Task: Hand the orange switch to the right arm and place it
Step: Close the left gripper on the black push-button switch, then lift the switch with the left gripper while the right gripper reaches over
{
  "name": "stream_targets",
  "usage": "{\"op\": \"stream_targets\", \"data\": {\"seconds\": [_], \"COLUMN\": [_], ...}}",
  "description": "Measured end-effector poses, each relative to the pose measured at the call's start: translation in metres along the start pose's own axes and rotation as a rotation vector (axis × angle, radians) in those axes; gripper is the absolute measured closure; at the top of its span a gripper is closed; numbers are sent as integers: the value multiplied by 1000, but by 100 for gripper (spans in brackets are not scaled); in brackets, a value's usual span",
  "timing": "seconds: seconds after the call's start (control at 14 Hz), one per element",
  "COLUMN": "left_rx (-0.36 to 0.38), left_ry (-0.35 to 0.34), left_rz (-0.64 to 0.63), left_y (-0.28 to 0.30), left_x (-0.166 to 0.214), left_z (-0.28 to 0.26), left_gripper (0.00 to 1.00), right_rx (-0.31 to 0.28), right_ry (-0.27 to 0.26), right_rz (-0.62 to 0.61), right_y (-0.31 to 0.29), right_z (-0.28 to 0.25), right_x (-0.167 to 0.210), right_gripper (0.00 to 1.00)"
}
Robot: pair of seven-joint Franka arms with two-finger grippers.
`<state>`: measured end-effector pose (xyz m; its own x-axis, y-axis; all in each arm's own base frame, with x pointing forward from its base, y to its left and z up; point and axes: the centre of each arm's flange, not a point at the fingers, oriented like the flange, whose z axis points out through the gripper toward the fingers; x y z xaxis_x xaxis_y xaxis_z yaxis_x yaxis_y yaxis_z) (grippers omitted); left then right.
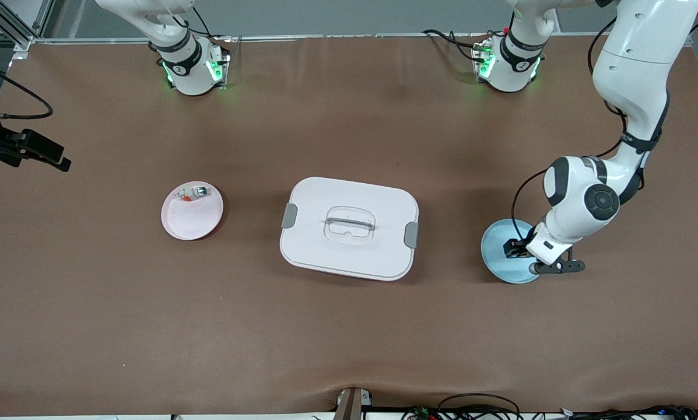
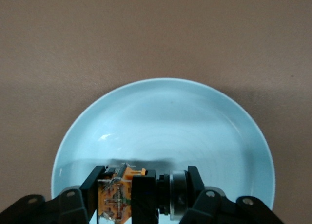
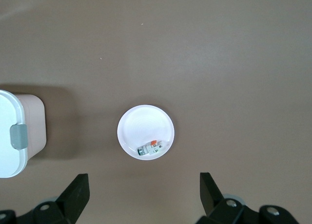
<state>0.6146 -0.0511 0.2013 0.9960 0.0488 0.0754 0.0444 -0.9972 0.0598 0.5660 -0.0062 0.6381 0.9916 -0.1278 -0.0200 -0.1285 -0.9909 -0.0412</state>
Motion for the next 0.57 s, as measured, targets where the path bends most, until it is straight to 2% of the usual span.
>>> {"op": "stream_targets", "data": {"seconds": [0.57], "left_rx": [37], "left_ry": [-57], "left_rz": [-2], "left_y": [17], "left_x": [21], "left_z": [-139], "left_gripper": [28], "right_rx": [3], "right_ry": [24], "right_rz": [5], "right_y": [2], "right_z": [-2], "right_x": [3], "right_gripper": [0]}}
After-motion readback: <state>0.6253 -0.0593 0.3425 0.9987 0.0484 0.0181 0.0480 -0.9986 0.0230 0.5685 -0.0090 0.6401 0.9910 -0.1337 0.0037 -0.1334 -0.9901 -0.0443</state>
